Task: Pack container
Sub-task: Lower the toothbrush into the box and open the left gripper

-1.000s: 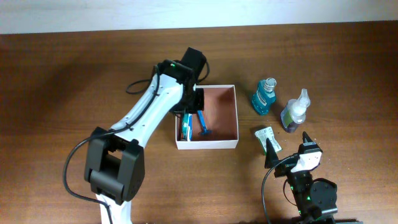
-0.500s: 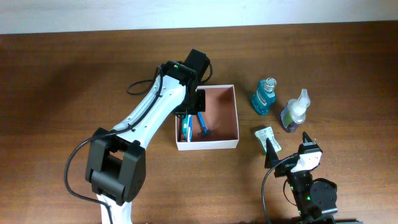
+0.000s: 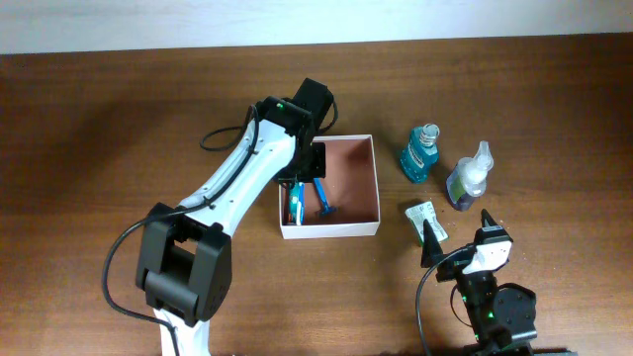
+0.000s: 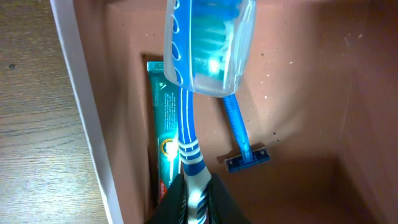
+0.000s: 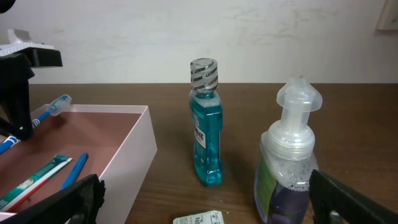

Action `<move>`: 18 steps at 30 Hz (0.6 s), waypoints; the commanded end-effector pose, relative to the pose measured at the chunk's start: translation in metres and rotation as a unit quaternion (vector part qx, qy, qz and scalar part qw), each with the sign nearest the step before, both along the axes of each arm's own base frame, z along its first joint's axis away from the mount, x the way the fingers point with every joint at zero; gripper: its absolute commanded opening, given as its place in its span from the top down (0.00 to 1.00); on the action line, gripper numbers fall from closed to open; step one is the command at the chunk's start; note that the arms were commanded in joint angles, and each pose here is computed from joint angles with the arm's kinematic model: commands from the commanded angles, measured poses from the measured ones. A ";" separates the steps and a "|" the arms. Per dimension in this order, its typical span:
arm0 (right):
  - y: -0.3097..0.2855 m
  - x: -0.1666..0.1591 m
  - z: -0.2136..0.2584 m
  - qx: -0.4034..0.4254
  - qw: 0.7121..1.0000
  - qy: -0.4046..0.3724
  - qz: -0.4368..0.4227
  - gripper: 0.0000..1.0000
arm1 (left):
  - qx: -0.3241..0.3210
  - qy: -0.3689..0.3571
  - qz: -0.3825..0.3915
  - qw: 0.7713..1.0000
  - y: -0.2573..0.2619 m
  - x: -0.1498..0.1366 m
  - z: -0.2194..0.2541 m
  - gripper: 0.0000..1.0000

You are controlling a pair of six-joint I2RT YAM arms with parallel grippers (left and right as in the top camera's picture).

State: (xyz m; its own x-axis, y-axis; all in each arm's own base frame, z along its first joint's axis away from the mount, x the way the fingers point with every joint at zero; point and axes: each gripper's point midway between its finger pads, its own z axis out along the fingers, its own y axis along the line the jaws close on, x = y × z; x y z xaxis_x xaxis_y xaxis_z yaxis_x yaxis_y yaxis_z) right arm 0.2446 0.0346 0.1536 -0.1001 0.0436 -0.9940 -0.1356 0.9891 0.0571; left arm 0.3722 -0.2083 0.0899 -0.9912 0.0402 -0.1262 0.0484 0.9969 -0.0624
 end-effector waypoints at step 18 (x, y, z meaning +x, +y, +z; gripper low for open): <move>0.000 0.000 -0.003 0.005 1.000 0.004 -0.002 0.02 | 0.037 0.040 0.006 0.999 0.005 -0.001 -0.050 0.95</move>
